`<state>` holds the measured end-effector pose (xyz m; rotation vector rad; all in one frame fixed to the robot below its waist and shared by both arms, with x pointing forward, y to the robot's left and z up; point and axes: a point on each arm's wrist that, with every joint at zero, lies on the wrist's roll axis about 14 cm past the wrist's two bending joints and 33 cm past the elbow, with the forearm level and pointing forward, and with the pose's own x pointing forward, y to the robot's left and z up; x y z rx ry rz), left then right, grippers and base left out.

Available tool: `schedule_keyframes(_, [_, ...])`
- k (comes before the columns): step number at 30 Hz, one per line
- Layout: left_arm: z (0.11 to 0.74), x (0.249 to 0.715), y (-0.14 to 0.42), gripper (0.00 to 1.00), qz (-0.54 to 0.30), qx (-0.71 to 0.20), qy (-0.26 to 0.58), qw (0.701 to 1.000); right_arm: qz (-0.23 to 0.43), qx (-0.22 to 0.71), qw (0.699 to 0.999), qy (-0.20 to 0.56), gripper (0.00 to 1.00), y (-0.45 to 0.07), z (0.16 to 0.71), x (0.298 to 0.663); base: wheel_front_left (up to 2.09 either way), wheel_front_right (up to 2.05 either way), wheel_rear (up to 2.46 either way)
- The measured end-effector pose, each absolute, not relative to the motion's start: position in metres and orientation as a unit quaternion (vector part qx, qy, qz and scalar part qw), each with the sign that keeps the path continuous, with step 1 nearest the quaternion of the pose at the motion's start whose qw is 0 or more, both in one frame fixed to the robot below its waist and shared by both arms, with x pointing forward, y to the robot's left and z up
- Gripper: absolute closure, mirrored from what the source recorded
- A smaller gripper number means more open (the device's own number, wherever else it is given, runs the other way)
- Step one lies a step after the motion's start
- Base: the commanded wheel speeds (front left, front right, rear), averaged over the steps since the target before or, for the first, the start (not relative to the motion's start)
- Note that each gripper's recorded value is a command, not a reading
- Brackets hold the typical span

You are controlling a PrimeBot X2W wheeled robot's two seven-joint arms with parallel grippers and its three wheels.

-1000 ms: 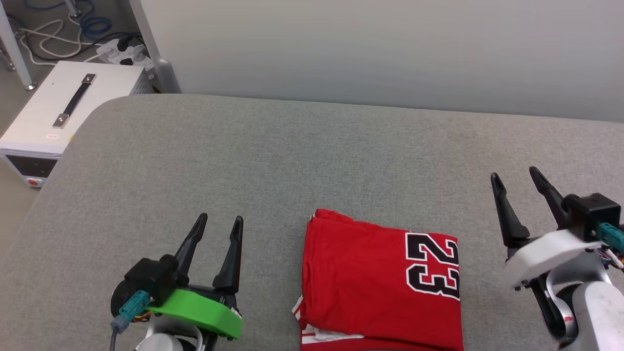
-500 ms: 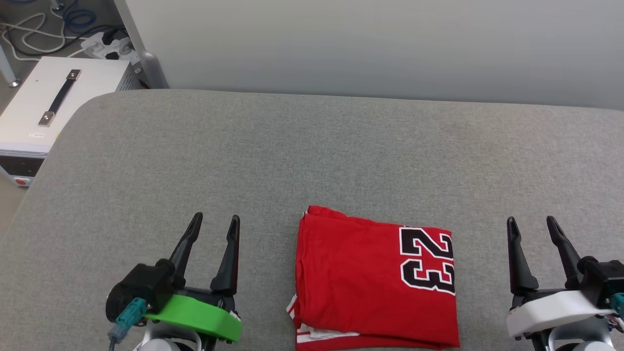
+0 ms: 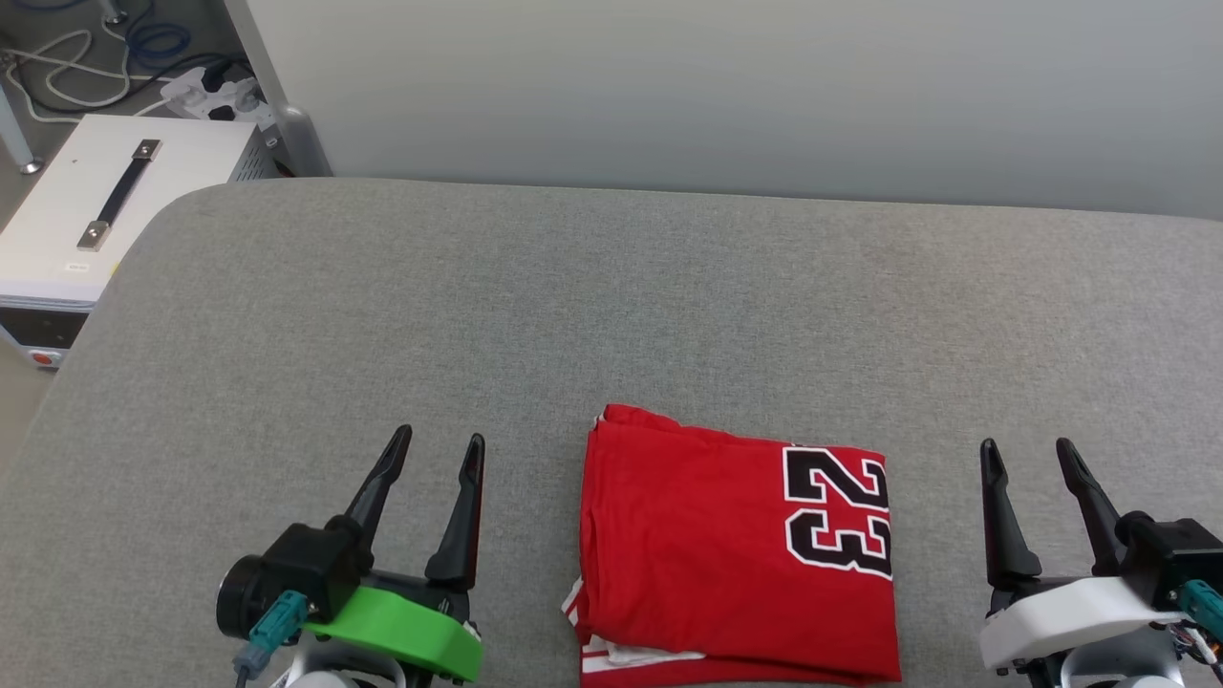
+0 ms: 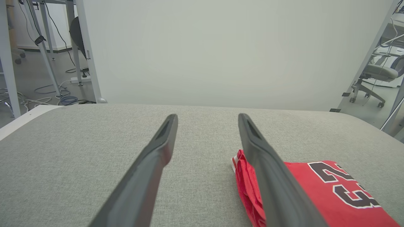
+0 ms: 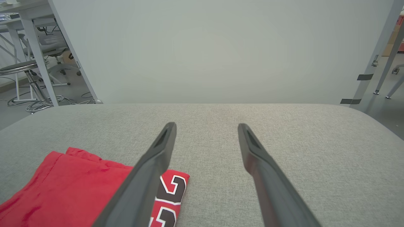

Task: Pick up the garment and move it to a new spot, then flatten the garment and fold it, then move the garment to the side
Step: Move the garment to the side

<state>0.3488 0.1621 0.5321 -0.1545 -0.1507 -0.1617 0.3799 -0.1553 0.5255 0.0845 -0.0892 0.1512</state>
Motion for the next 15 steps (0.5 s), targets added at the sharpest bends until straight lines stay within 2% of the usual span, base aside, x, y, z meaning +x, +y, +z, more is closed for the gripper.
schedule_keyframes(7, [0.527, 0.348, 0.160, 0.00, -0.083, -0.079, -0.067, 0.991, 0.098, 0.048, 0.994, 0.009, 0.00, -0.142, 0.513, 0.382, 0.00, 0.00, 0.00])
schedule_keyframes(8, [0.524, 0.349, 0.161, 0.00, -0.081, -0.080, -0.063, 0.992, 0.127, 0.077, 0.985, 0.087, 0.00, -0.125, 0.496, 0.380, 0.00, 0.00, 0.00])
schedule_keyframes(12, [0.520, 0.350, 0.161, 0.00, -0.079, -0.080, -0.056, 0.992, 0.170, 0.039, 0.966, 0.190, 0.00, -0.113, 0.480, 0.378, 0.00, 0.00, 0.00])
schedule_keyframes(15, [0.516, 0.351, 0.162, 0.00, -0.077, -0.081, -0.050, 0.992, 0.175, 0.046, 0.948, 0.262, 0.00, -0.110, 0.469, 0.376, 0.00, 0.00, 0.00])
